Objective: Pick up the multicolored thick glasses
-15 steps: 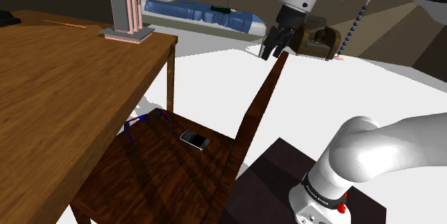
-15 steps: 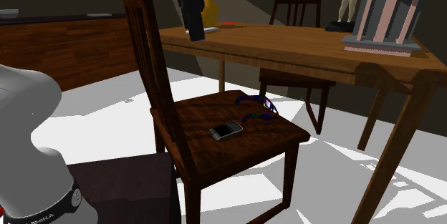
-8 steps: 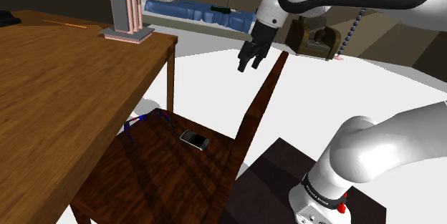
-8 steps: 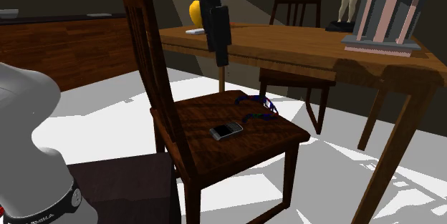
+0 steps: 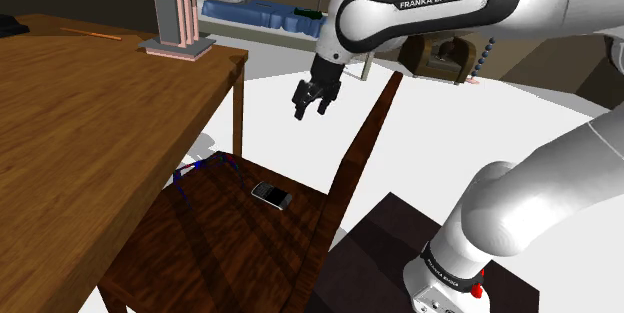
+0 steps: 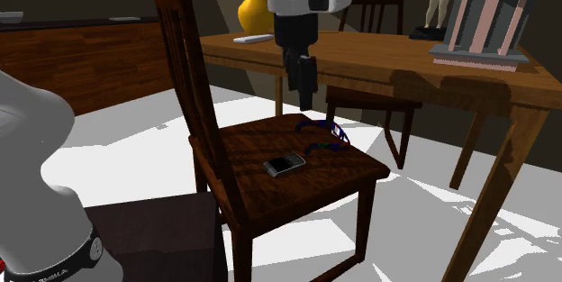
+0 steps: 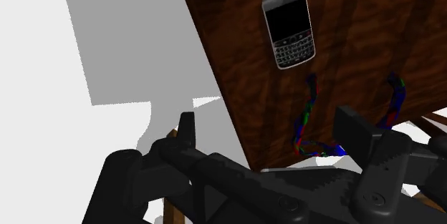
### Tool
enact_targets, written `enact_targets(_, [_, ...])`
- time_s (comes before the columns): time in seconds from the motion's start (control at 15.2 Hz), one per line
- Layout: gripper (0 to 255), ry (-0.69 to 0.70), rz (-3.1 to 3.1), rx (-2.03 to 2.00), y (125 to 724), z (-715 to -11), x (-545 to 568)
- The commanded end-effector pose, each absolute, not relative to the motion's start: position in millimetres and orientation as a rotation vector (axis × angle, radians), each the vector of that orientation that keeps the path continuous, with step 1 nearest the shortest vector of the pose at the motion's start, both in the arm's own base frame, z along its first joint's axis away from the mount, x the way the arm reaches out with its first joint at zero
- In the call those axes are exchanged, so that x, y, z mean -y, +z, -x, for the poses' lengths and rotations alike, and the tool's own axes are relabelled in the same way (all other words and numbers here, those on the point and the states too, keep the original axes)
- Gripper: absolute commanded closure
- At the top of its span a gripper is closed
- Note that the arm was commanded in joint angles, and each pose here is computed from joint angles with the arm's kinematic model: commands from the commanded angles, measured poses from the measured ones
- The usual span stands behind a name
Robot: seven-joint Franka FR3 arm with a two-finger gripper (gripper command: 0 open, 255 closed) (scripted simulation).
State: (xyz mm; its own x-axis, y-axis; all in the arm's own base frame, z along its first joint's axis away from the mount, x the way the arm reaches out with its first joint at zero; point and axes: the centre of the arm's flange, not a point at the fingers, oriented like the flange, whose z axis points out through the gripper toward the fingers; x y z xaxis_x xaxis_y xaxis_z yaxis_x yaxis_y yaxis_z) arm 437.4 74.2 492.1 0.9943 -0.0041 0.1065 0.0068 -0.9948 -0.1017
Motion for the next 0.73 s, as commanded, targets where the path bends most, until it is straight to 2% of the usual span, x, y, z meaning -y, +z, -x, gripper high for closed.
enact_targets(0.0, [0,-0.16,3.031,-0.009,477,-452,-86])
enact_targets(0.66, [0,-0.136,3.014,-0.06,392,-530,-149])
